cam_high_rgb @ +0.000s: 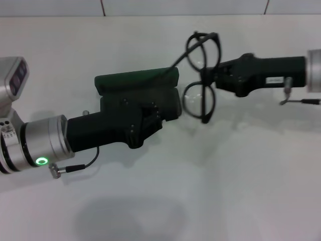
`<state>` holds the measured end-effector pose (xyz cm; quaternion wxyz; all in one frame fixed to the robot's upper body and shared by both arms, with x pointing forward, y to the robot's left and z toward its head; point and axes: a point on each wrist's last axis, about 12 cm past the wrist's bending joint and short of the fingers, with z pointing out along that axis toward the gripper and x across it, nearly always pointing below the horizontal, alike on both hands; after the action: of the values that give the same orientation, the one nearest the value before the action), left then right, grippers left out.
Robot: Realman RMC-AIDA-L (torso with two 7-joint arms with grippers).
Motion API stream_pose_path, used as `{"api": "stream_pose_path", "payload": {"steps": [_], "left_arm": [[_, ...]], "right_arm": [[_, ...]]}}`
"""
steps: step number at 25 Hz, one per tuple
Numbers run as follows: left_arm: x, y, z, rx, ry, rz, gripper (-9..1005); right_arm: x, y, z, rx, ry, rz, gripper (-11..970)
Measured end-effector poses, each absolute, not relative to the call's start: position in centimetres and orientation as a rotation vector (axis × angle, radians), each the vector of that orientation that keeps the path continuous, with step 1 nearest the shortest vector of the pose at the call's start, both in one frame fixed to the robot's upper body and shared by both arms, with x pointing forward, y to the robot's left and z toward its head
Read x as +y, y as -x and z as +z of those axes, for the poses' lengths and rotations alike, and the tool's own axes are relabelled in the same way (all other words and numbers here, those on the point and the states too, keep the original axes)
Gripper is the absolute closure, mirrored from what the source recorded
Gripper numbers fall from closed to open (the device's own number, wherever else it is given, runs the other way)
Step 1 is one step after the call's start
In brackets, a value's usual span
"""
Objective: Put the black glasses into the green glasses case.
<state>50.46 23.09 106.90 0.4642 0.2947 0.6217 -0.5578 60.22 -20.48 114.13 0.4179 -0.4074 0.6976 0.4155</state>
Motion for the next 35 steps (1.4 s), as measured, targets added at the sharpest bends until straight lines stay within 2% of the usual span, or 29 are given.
{"api": "stream_pose_path", "payload": {"steps": [6,13,28,35], "left_arm": [[23.3,-50.3,106.8,1.550,-0.750,-1.381,996],[23.2,-50.2,106.4,1.587,-0.793,-1.382,997],[23.0,-50.5,105.8,1.650,-0.776,-1.348,997],[22.9,-50.6,105.7,1.655,-0.768,-1.347,997]], "right_arm": [[-23.2,-61.0,114.4,1.726,1.161,0.653,864],[-20.9,-61.0,115.0,1.512,1.426,0.371,860],[-15.7,-58.9,116.1,1.086,1.652,0.221,854],[-14.7,-57.9,116.7,1.035,1.635,0.325,850]]}}
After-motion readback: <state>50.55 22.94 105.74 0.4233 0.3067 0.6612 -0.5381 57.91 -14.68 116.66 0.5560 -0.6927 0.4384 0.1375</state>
